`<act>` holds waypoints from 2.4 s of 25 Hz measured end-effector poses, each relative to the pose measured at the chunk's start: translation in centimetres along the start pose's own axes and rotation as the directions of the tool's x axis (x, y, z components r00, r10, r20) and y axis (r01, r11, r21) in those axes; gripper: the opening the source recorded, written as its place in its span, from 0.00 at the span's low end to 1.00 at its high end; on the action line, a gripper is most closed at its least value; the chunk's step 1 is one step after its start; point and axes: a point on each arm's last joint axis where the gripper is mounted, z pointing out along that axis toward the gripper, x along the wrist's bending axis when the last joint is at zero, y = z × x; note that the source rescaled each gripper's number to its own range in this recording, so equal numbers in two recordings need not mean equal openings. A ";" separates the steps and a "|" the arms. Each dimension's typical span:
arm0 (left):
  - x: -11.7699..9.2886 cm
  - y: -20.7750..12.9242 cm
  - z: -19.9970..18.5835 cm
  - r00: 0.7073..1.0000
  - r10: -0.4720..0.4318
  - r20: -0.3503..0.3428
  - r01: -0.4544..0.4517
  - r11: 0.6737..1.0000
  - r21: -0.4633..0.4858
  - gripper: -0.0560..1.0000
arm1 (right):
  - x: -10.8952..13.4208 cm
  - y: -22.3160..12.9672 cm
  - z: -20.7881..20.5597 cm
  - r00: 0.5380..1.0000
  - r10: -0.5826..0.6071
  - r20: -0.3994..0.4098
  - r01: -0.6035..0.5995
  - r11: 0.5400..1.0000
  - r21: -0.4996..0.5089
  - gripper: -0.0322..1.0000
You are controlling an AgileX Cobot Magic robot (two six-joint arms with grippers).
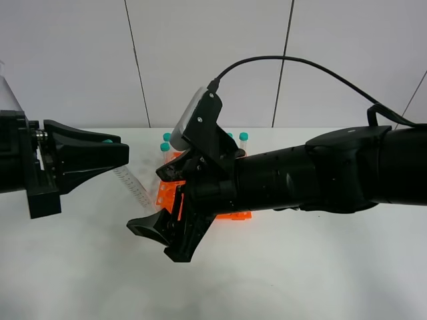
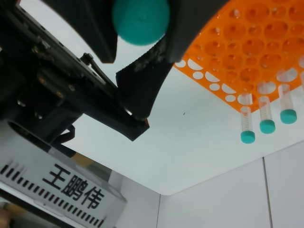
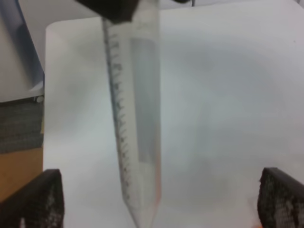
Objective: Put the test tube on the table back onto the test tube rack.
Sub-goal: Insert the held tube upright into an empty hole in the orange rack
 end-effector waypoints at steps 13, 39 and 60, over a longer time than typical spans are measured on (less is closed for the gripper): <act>0.0 0.0 0.0 1.000 0.000 -0.001 0.000 1.000 0.000 0.06 | -0.7 -1.3 -0.1 0.996 0.016 0.090 -0.029 0.990 0.142 1.00; 0.0 0.0 0.0 1.000 0.001 -0.003 -0.001 1.000 -0.001 0.06 | -4.0 -4.1 -1.8 0.958 0.080 0.277 -0.173 0.928 0.329 0.99; 0.0 0.0 0.0 1.000 0.002 -0.003 -0.002 1.000 -0.001 0.06 | -13.0 -12.2 -11.6 0.594 0.394 0.702 -0.737 0.616 0.278 0.99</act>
